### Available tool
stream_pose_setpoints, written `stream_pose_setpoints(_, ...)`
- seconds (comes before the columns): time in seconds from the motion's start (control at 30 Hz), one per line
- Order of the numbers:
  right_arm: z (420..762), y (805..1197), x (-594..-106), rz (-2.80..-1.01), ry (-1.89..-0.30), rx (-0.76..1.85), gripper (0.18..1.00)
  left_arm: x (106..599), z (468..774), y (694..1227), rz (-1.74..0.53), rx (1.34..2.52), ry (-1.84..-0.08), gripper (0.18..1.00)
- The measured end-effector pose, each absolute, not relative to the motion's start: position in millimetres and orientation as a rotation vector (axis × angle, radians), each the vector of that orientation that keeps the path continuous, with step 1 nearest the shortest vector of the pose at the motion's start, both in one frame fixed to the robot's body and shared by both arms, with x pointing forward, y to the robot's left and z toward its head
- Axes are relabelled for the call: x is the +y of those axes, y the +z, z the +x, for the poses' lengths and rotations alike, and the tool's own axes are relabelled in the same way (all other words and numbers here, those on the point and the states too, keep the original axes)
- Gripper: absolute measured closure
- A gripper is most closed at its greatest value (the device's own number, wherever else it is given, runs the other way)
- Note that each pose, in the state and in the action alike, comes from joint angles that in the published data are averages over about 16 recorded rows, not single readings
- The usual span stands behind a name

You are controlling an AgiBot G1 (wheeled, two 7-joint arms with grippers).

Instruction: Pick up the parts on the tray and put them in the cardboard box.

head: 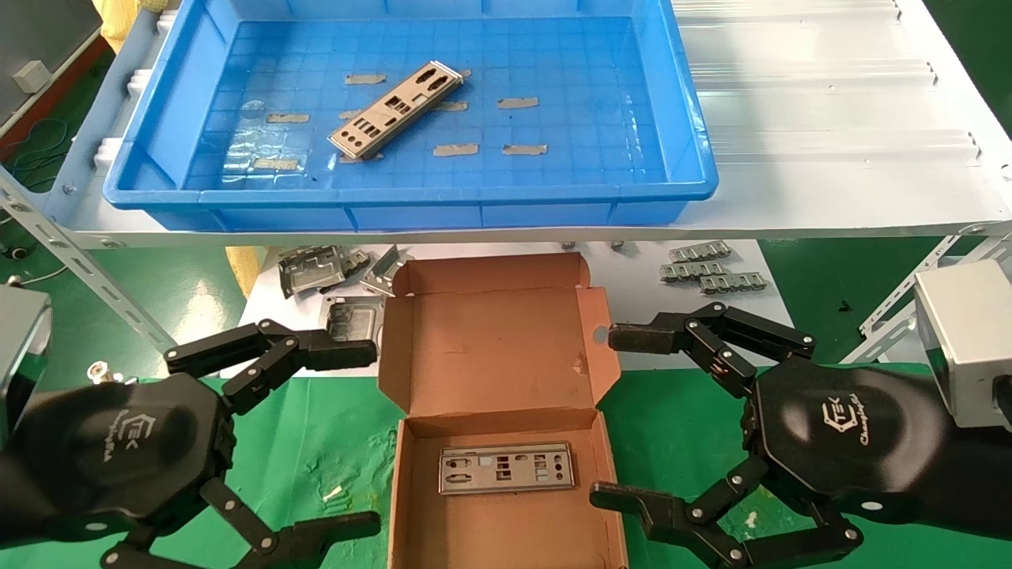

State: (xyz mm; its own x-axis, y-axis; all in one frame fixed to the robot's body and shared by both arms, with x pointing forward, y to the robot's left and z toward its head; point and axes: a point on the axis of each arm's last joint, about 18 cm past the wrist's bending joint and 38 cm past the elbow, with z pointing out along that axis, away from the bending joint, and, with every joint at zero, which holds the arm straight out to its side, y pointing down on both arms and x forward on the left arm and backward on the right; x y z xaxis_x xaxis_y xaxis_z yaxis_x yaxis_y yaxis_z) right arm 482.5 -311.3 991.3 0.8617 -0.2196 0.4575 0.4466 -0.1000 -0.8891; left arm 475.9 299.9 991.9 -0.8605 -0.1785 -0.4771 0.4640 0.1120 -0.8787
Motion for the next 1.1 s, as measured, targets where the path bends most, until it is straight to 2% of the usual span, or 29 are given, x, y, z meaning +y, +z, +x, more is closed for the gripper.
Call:
stream_pose_setpoints(0.67, 482.5, 991.3, -311.3, -1.576, -0.565, -0.183, 0.183, 299.9, 475.9, 991.9, 0.277, 1.925, -1.799, 0.184)
stream_pose_setpoints(0.83, 482.5, 991.3, -311.3, -1.576, -0.565, -0.183, 0.203, 299.9, 475.9, 991.9, 0.277, 1.925, -1.799, 0.184)
stream_pose_setpoints(1.1, 482.5, 991.3, -311.3, -1.576, -0.565, -0.183, 0.279, 299.9, 475.9, 991.9, 0.277, 1.925, -1.799, 0.184)
